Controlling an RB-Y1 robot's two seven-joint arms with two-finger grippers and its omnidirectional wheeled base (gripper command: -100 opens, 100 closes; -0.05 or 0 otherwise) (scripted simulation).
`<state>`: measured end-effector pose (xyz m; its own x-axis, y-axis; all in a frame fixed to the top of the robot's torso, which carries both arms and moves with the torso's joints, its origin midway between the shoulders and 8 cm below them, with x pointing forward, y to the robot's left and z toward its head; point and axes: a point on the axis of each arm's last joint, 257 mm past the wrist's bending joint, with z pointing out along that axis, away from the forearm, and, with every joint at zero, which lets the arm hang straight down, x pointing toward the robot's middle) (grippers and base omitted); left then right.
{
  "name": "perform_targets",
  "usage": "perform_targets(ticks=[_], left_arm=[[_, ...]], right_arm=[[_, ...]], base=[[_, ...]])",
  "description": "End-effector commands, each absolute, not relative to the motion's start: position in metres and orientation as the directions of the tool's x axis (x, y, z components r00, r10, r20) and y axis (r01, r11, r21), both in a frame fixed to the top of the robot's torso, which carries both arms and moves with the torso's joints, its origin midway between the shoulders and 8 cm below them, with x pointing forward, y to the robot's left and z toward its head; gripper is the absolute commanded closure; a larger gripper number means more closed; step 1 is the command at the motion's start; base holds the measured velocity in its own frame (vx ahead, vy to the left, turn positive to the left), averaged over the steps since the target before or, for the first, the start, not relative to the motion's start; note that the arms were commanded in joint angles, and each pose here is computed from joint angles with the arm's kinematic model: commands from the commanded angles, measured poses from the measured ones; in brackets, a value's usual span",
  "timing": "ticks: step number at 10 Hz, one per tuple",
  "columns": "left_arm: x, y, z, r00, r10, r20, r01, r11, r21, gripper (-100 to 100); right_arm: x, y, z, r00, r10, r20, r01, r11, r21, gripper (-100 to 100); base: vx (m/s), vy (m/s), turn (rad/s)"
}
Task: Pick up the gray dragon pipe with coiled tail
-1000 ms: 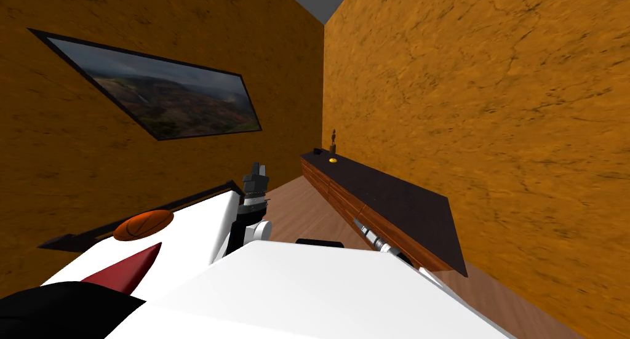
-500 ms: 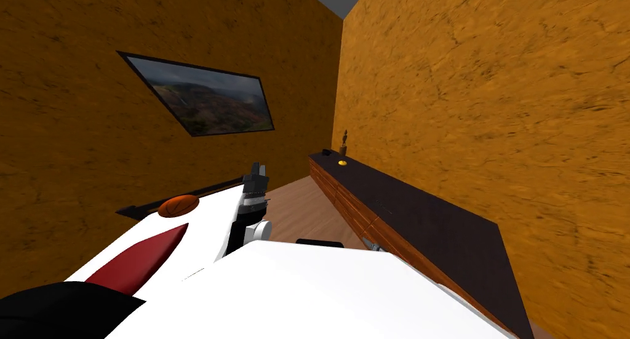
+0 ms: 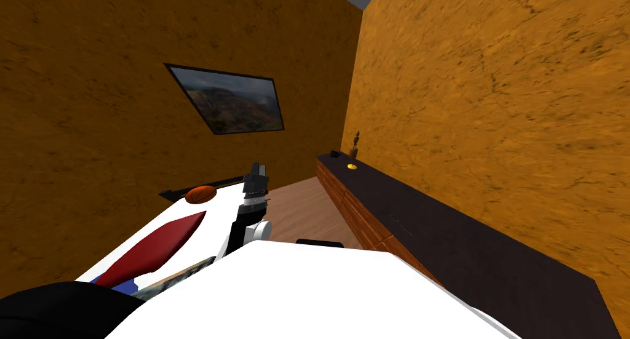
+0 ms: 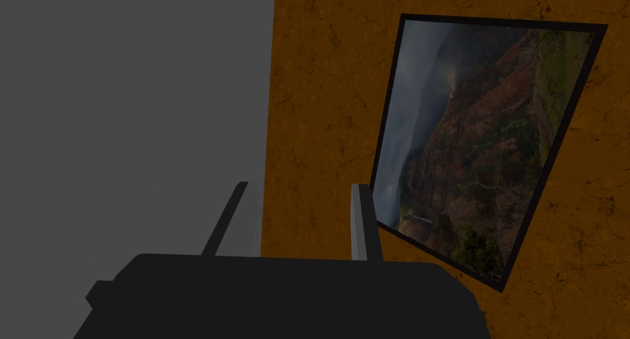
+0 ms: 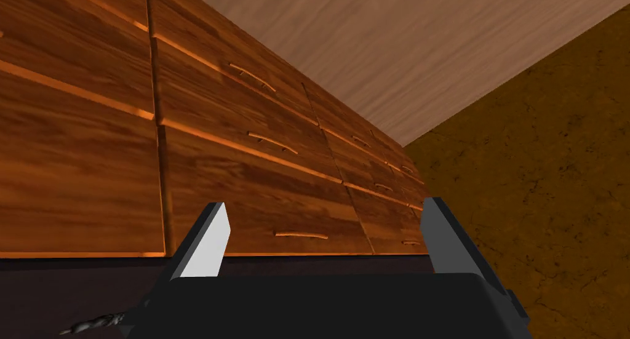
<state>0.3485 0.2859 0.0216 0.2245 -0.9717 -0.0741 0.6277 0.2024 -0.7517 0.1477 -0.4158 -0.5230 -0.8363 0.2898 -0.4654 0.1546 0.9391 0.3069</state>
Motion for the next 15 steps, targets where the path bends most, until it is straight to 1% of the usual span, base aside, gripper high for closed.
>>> perform_targets(ticks=[1,2,3,4,8,9,10,12,15], left_arm=[[0.349,0.286,0.022,0.224,-0.972,-0.074,0.628,0.202,-0.752,0],[0.349,0.286,0.022,0.224,-0.972,-0.074,0.628,0.202,-0.752,0],[0.349,0.286,0.022,0.224,-0.972,-0.074,0.628,0.202,-0.752,0],[0.349,0.286,0.022,0.224,-0.972,-0.074,0.628,0.202,-0.752,0],[0.349,0.286,0.022,0.224,-0.972,-0.074,0.628,0.202,-0.752,0],[0.349,0.286,0.022,0.224,-0.972,-0.074,0.628,0.202,-0.752,0],[0.348,0.286,0.022,0.225,-0.972,-0.074,0.628,0.203,-0.752,0],[0.349,0.286,0.022,0.224,-0.972,-0.074,0.628,0.202,-0.752,0],[0.349,0.286,0.022,0.225,-0.972,-0.074,0.628,0.203,-0.752,0]], right_arm=[[0.122,-0.445,-0.531,-0.872,0.223,-0.436,0.134,0.965,0.225,-100],[0.117,-0.451,-0.533,-0.875,0.225,-0.429,0.143,0.966,0.215,-100],[0.095,-0.479,-0.535,-0.903,0.170,-0.396,0.125,0.983,0.138,-100],[0.095,-0.479,-0.535,-0.903,0.170,-0.396,0.125,0.983,0.138,-100],[0.021,-0.572,-0.527,-0.969,-0.006,-0.246,0.019,0.995,-0.097,-100],[0.021,-0.572,-0.527,-0.969,-0.006,-0.246,0.019,0.995,-0.097,-100],[0.007,-0.587,-0.523,-0.977,-0.037,-0.210,-0.009,0.991,-0.134,-100],[-0.017,-0.606,-0.519,-0.985,-0.087,-0.149,-0.059,0.982,-0.181,-100],[-0.050,-0.603,-0.527,-0.988,-0.135,-0.075,-0.119,0.975,-0.186,-100]], base=[[0.083,-0.035,0.258],[0.066,-0.040,0.132],[0.077,-0.034,0.270],[0.079,-0.038,0.120],[0.148,-0.080,0.302],[0.107,-0.075,0.116],[0.085,-0.063,0.139],[0.107,-0.086,0.277],[0.131,-0.116,0.197]])
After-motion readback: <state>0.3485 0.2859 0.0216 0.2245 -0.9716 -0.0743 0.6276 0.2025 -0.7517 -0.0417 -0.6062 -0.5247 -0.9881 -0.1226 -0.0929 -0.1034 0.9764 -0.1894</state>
